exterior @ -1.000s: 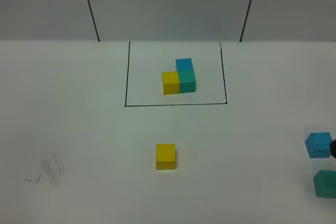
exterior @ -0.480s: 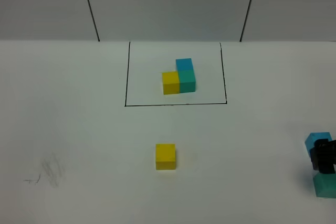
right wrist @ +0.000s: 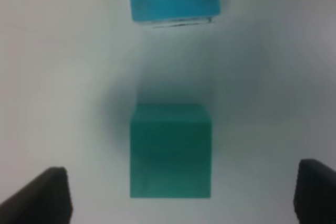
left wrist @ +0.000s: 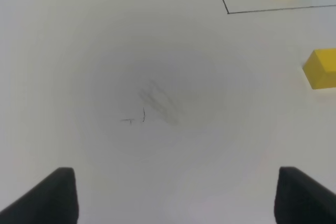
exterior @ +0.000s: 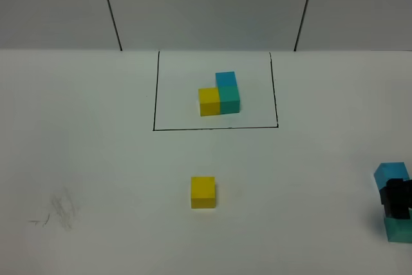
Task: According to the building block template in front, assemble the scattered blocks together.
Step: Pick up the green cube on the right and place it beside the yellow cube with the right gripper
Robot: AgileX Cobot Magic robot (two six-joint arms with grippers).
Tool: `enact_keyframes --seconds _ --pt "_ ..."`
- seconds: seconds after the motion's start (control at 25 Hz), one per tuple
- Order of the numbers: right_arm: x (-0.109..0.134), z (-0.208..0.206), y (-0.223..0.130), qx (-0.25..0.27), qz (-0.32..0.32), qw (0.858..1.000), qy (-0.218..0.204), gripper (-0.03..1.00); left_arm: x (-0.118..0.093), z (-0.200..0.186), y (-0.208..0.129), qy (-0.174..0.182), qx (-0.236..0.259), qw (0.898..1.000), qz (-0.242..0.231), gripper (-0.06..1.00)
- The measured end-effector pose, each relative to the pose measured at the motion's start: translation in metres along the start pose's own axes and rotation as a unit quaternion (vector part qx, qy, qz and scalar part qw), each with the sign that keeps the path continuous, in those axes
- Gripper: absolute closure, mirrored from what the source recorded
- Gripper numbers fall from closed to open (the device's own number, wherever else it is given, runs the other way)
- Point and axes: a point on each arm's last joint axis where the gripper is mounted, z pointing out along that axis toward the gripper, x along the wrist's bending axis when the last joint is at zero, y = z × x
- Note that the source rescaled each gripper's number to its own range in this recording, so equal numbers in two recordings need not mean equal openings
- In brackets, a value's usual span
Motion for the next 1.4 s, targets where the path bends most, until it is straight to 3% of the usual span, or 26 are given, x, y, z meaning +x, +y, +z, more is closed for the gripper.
enact_keyframes --seconds 0.84,1.0,1.2,1.4 --pt "0.003 0.057 -0.003 0.039 0.013 0.999 0.008 0.16 0.0 0.0 0.0 0.0 0.0 1.0 0.0 0.18" --pt "0.004 0.057 -0.003 0.038 0.014 0.999 0.008 0.31 0.0 0.0 0.0 0.0 0.0 1.0 -0.003 0.18" --pt "0.004 0.057 -0.003 0.037 0.015 0.999 0.008 0.7 0.0 0.0 0.0 0.0 0.0 1.0 -0.003 0.18" --pt "0.004 0.057 -0.003 0.038 0.005 0.999 0.009 0.7 0.0 0.0 0.0 0.0 0.0 1.0 -0.003 0.18"
